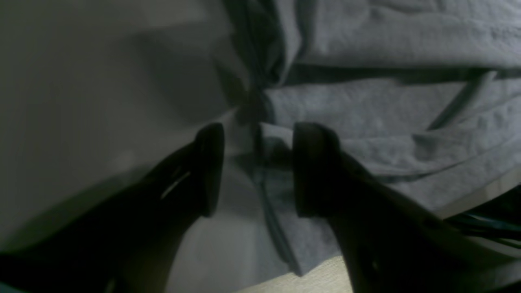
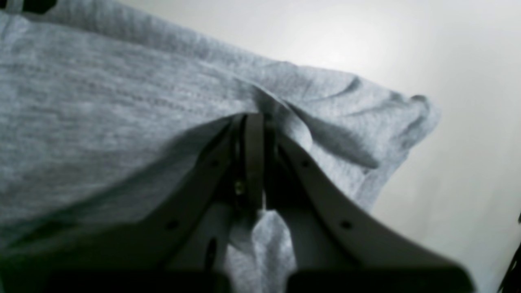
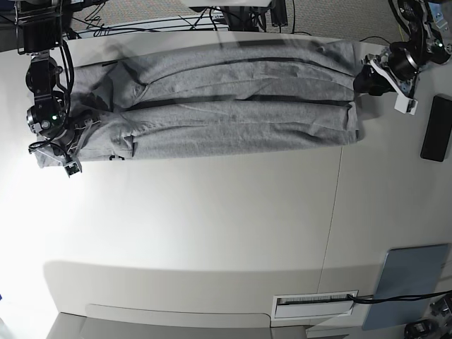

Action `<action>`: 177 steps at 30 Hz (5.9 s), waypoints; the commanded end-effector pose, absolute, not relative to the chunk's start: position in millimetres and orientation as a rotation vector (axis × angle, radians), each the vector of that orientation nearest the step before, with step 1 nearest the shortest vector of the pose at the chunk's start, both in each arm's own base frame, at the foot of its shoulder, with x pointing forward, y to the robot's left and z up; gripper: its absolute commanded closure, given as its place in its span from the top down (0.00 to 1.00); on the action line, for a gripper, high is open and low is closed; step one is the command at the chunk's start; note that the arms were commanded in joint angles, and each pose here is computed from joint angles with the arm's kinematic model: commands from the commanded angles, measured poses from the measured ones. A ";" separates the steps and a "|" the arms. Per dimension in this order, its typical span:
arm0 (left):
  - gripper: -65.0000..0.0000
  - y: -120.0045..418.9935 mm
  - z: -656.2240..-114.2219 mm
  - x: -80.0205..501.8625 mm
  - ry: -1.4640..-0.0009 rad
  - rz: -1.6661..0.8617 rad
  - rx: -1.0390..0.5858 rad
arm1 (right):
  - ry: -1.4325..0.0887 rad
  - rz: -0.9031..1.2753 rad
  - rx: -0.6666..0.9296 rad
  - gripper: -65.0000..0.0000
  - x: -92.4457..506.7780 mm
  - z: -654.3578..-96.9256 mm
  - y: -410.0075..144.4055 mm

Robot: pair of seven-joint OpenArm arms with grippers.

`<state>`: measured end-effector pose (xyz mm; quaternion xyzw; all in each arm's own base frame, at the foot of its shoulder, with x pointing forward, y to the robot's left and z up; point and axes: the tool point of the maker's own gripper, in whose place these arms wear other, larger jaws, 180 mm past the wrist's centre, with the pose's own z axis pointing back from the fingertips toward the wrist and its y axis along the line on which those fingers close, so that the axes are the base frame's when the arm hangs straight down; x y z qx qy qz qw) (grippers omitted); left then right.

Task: Fold the T-shirt properly
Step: 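Hold the strip ends with both grippers and pull them taut, then carry the strip end with the left gripper toward the right gripper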

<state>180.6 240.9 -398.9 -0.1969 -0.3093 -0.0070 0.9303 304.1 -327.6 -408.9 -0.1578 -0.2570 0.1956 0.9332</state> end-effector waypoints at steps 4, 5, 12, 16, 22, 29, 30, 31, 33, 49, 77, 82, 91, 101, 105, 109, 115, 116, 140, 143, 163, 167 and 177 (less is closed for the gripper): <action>0.44 242.5 -394.7 184.1 -0.658 -0.018 -0.393 | -0.517 0.400 -0.346 0.00 305.7 -402.5 -336.0; 0.43 242.7 -395.6 183.6 -0.655 -0.015 -0.394 | -0.517 0.400 -0.345 0.00 305.7 -402.5 -335.9; 0.00 239.1 -384.5 194.0 -0.732 0.014 -0.441 | -0.514 0.399 -0.346 0.00 305.2 -402.7 -336.2; 0.00 242.2 -375.5 203.6 -0.794 0.023 -0.441 | -0.513 0.399 -0.346 0.00 305.2 -402.7 -336.3; 0.00 238.5 -365.0 215.3 -0.841 0.034 -0.479 | -0.514 0.399 -0.346 0.00 305.3 -402.7 -336.2; 0.00 235.6 -364.7 217.9 -0.863 0.053 -0.488 | -0.513 0.399 -0.346 0.00 305.1 -402.8 -336.3; 0.00 233.5 -365.9 217.3 -0.863 0.059 -0.494 | -0.513 0.399 -0.346 0.00 305.1 -402.8 -336.3; 0.00 230.8 -366.8 217.1 -0.866 0.068 -0.501 | -0.513 0.399 -0.346 0.00 305.1 -402.7 -336.3; 0.04 226.1 -368.5 216.8 -0.870 0.084 -0.514 | -0.513 0.399 -0.346 0.00 305.1 -402.7 -336.3; 0.45 236.5 -402.1 210.2 -0.812 0.140 -0.464 | -0.513 0.399 -0.346 0.00 305.1 -402.7 -336.3; 0.00 211.3 -409.4 221.4 -0.902 0.301 -0.695 | -0.502 0.397 -0.348 0.00 303.5 -403.6 -337.2; 0.00 213.9 -406.3 224.4 -0.927 0.311 -0.692 | -0.516 0.407 -0.349 0.00 306.4 -399.2 -334.4; 0.00 213.8 -406.0 224.5 -0.928 0.312 -0.694 | -0.650 0.486 -0.386 0.00 330.3 -347.4 -312.4; 0.00 244.1 -392.7 228.5 -1.016 0.378 -0.649 | -0.666 0.505 -0.397 0.00 332.1 -332.9 -302.7; 0.00 256.3 -388.1 229.2 -1.031 0.378 -0.624 | -0.666 0.506 -0.398 0.00 332.1 -332.9 -302.8; 0.00 257.2 -387.3 229.6 -1.024 0.365 -0.620 | -0.666 0.505 -0.397 0.00 332.1 -333.0 -302.6; 0.11 251.0 -392.6 226.7 -0.984 0.353 -0.630 | -0.666 0.505 -0.397 0.00 332.1 -333.0 -302.6; 0.20 250.8 -392.8 226.6 -0.984 0.354 -0.631 | -0.666 0.505 -0.397 0.00 332.1 -333.0 -302.6; 0.00 244.5 -400.7 248.4 -1.015 0.443 -0.641 | -0.647 0.501 -0.401 0.00 329.7 -334.7 -304.5; 0.00 242.8 -396.5 247.8 -1.033 0.439 -0.664 | -0.640 0.500 -0.403 0.00 328.8 -335.3 -305.3; 0.00 124.3 -323.3 239.7 -1.080 0.280 -1.041 | -0.612 0.504 -0.613 0.00 330.0 -321.2 -336.5; 0.00 66.2 -320.5 245.4 -1.025 0.190 -1.085 | -0.571 0.484 -0.705 0.00 324.9 -314.8 -354.0; 0.00 -48.8 -303.5 265.9 -0.936 0.032 -1.161 | -0.525 0.502 -0.838 0.00 300.1 -303.0 -398.5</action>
